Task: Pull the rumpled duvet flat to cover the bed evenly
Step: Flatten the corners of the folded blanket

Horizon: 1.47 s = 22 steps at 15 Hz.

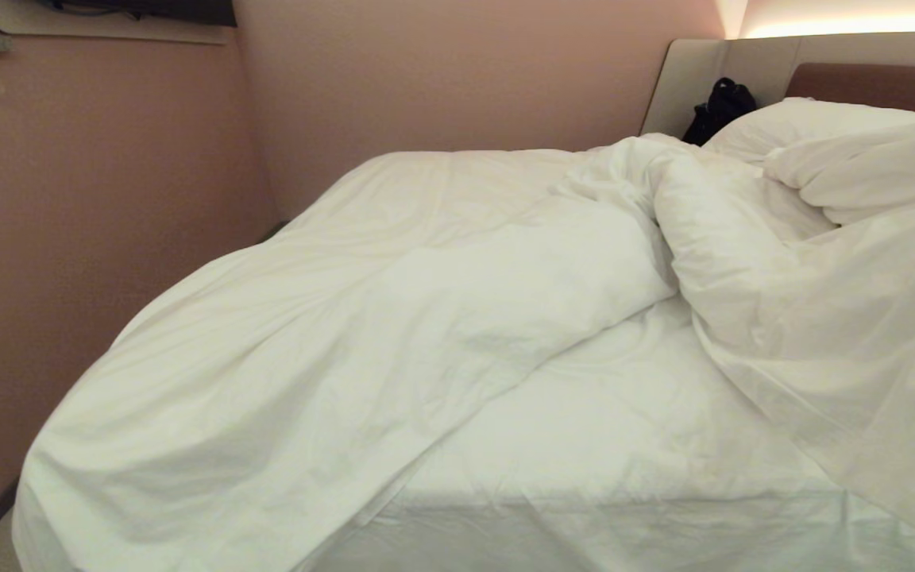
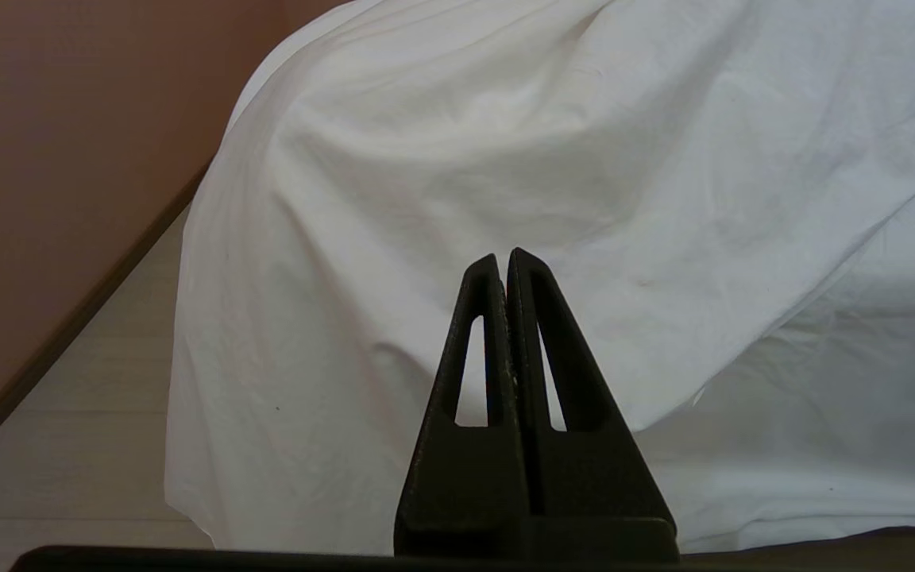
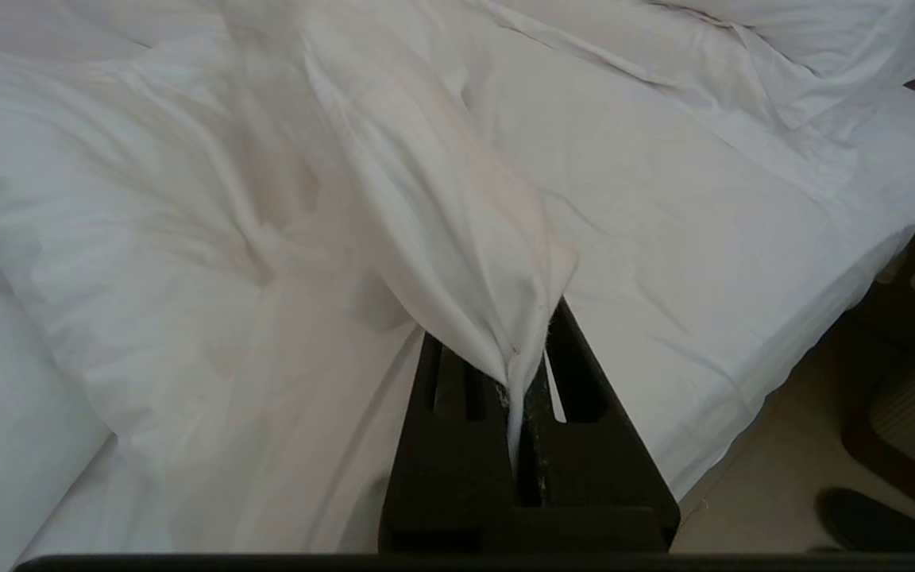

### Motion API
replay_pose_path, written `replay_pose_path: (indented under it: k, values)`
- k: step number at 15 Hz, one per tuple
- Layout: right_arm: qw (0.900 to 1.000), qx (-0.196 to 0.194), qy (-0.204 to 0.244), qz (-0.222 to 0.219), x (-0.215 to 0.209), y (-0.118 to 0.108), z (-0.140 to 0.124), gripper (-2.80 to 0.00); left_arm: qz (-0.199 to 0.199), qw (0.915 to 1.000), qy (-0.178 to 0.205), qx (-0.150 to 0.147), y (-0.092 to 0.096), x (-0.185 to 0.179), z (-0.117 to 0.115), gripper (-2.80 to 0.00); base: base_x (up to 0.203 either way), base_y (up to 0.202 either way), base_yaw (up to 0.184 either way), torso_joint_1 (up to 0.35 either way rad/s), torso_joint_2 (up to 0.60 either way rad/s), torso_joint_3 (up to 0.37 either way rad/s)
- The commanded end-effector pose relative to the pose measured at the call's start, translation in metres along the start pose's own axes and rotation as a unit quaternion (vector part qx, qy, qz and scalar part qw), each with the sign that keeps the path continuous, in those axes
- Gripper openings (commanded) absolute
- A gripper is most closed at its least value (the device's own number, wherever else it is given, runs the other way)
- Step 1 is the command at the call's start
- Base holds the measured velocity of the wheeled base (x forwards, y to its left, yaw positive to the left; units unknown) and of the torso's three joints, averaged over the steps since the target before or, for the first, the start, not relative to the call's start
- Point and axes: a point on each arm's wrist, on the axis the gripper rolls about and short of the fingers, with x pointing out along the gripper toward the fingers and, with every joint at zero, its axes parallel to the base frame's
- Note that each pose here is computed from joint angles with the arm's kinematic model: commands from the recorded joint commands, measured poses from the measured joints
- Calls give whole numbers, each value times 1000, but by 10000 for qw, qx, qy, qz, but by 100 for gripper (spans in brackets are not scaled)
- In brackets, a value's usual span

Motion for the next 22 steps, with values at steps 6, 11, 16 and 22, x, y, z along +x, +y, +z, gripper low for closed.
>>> replay_pose_path:
  k: [6,11,16,22]
  values:
    - [9999,-4,-141,-14,-16,-10,5,-280,3,10000,-3,0,0,0,0,-280,0,0,0,0,0,0]
    - [9994,118,-333,-11,-30,-18,12,-280,3,10000,-3,0,0,0,0,-280,0,0,0,0,0,0]
    - [9987,201,-465,-29,-41,-24,17,-280,3,10000,-3,0,0,0,0,-280,0,0,0,0,0,0]
    - [9973,323,-654,-11,-56,-33,24,-280,3,10000,-3,0,0,0,0,-280,0,0,0,0,0,0]
